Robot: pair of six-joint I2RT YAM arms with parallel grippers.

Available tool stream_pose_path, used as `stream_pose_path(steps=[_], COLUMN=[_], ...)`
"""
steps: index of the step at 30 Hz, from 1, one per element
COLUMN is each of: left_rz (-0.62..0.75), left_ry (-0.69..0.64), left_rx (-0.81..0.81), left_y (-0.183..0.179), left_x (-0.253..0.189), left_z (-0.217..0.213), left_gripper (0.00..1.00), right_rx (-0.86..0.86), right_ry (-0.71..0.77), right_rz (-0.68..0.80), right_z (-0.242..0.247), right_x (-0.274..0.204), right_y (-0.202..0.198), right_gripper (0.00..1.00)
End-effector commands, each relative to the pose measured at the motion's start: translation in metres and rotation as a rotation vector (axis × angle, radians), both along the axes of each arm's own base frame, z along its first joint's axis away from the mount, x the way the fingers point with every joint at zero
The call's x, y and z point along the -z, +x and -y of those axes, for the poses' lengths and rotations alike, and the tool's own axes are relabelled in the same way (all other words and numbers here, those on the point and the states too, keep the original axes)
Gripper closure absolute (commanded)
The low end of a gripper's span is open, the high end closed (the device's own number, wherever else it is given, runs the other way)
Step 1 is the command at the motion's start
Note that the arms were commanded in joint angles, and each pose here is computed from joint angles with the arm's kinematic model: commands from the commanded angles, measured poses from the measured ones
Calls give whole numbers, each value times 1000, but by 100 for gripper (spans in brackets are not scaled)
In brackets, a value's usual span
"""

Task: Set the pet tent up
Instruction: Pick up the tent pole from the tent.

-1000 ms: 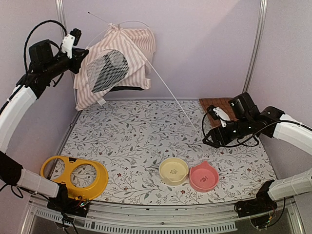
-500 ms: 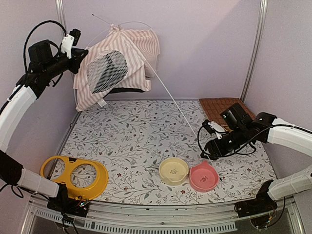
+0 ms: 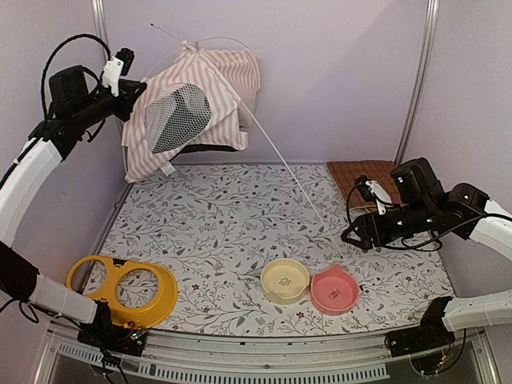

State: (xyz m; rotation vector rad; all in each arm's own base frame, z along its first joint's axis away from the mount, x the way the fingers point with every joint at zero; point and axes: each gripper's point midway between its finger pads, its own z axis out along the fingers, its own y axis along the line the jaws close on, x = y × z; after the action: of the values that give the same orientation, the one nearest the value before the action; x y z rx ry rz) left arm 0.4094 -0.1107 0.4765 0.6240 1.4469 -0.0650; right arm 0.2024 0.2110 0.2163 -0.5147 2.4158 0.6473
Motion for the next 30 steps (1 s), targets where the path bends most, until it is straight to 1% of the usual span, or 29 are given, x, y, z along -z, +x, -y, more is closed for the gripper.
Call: stream_pose_path(steps=[1,4,7,14,18,20,22,24,25,27,30], left_rz=[94,90,87,88,88,85,82,76,70,50,21], left_ry=[-30,-32,-34,-32,-32,-31,-33,-32,-30,-24,-23], left_rx=[9,12,13,18,20,20,29,51,69,120,207], left_y=[-5,-4,-3,-2,-2,-1,-1,-1,-2,-3,-9], left_x=[-34,-32,-32,-32,-32,-31,-30,-29,-27,-23,-17], left_z=[-2,-2,-2,-1,0,0,1,4,7,16,29], left_gripper=[100,100,100,100,100,100,100,100,100,100,100], right_rx=[-135,-172,-159,-131,-142,-151,-170,-203,-222,-271,-314], right_ry=[-7,-39,-64,-136,-140,-135,-125,-95,-73,-11,43], right_rz=[-85,-105,-116,-159,-182,-193,-193,-187,-182,-156,-114], right_z=[-20,-26,-23,-12,-11,-12,-16,-24,-29,-44,-58], right_x=[17,28,35,54,59,59,58,53,49,36,19], right_y=[-26,-36,-36,-39,-44,-46,-48,-50,-51,-53,-50], right_gripper=[36,37,37,49,60,69,79,97,100,100,100])
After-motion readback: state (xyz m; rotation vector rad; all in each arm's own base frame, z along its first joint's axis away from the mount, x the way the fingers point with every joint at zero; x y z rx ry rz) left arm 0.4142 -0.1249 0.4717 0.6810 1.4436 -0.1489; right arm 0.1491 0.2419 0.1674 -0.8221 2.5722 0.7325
